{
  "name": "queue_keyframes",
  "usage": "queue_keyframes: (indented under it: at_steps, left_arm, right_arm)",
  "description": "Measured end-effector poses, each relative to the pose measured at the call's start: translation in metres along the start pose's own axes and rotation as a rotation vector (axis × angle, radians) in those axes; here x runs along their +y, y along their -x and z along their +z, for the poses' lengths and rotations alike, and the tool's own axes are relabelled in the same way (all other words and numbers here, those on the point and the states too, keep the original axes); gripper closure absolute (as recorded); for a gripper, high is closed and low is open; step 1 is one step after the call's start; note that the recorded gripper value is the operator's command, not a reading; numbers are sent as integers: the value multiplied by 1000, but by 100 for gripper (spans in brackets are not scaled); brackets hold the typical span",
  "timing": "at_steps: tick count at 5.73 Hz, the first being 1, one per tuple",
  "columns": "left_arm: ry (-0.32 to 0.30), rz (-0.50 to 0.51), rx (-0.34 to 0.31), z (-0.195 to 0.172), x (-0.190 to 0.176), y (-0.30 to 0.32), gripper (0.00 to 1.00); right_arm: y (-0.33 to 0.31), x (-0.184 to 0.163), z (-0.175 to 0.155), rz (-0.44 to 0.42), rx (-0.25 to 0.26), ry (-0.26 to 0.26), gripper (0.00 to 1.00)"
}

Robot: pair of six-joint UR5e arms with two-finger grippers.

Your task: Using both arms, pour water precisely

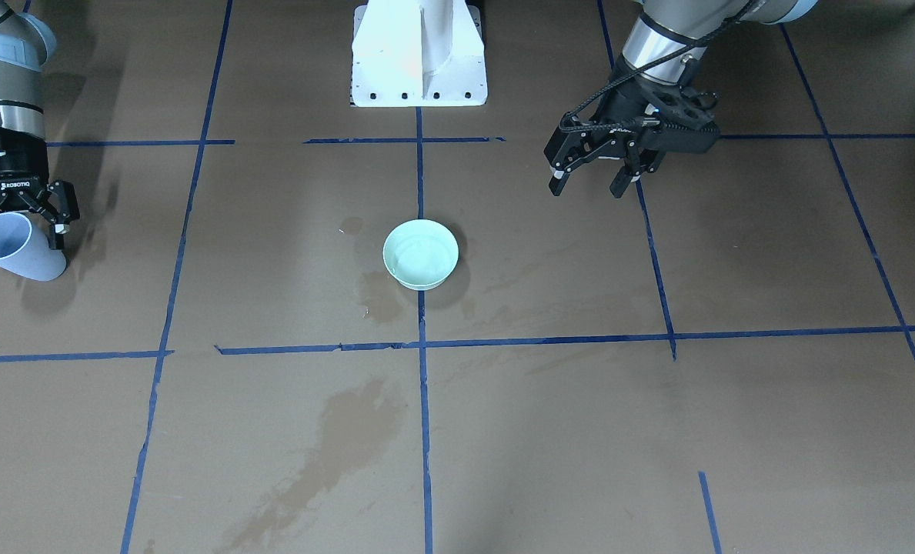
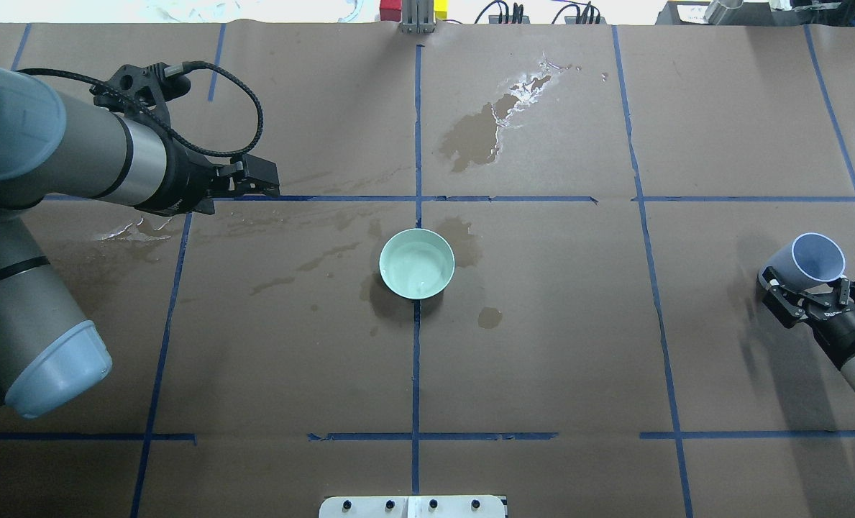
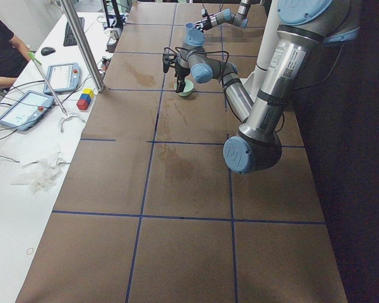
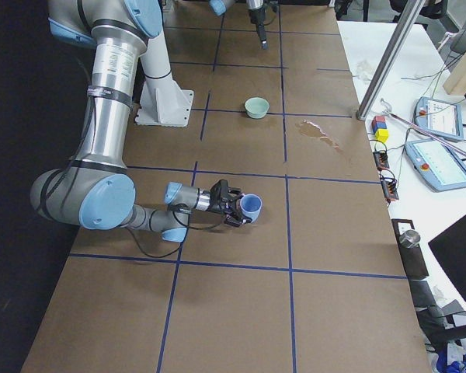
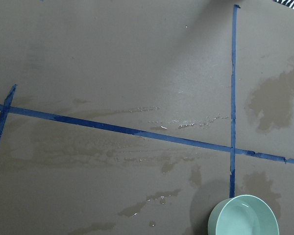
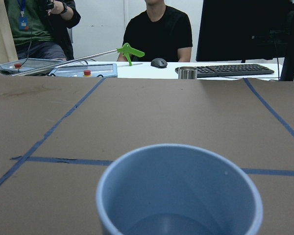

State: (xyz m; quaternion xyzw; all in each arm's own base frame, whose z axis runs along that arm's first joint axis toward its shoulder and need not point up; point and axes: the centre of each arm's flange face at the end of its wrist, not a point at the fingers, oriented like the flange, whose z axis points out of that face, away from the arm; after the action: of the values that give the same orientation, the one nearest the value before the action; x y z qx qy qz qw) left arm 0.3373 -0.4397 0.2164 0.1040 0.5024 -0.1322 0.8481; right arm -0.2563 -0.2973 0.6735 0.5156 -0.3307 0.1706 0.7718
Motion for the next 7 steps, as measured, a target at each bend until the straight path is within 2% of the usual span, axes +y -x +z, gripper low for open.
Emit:
queue_keyframes:
  at_steps: [1,4,7]
  left_arm:
    - [-1,-1,1,-1,0,0,0]
    - [0,-3,0,-3,1,0,0]
    - [12,-8,-22,4,3,2,0]
  right_arm:
    - [1,-1,-2,-17,-14,20,0]
    - [-12,-19,-31,-30,-77,131,0]
    - [-44,-38,-75,-36,-154,295,0]
